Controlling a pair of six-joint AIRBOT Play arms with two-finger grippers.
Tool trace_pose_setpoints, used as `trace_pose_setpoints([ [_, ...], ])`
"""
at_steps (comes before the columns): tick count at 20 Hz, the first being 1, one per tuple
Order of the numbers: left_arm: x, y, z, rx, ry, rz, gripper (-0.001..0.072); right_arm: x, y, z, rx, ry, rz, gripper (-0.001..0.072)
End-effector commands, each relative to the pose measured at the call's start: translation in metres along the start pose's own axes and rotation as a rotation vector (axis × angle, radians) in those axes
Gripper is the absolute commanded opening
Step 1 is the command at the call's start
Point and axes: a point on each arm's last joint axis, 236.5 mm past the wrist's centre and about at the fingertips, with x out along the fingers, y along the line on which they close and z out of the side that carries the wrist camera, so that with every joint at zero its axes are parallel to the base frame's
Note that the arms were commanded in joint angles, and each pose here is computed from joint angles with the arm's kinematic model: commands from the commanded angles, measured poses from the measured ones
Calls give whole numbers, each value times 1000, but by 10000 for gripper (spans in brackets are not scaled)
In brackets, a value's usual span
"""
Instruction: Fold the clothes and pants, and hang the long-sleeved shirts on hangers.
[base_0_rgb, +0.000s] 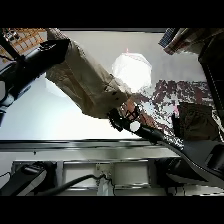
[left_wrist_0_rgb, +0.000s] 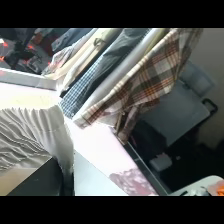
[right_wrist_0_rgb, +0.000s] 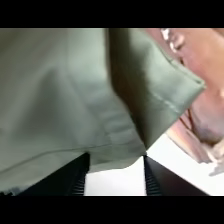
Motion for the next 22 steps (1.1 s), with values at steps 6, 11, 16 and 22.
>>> trace_pose_setpoints([
  [6, -31, -47, -8, 27, 74, -122, 6, -1, 3, 29, 53, -50, 8, 280],
  [11, -45, -60, -1, 50, 56, -145, 6, -1, 2, 30, 46, -40, 1, 22],
  [16, -42, -50, -7, 92, 76, -112, 6, -3, 0, 19, -20, 3, -16, 21],
  [22, -36, -42, -11, 82, 80, -95, 6, -13, -21, -24, -208, 172, -101, 476],
])
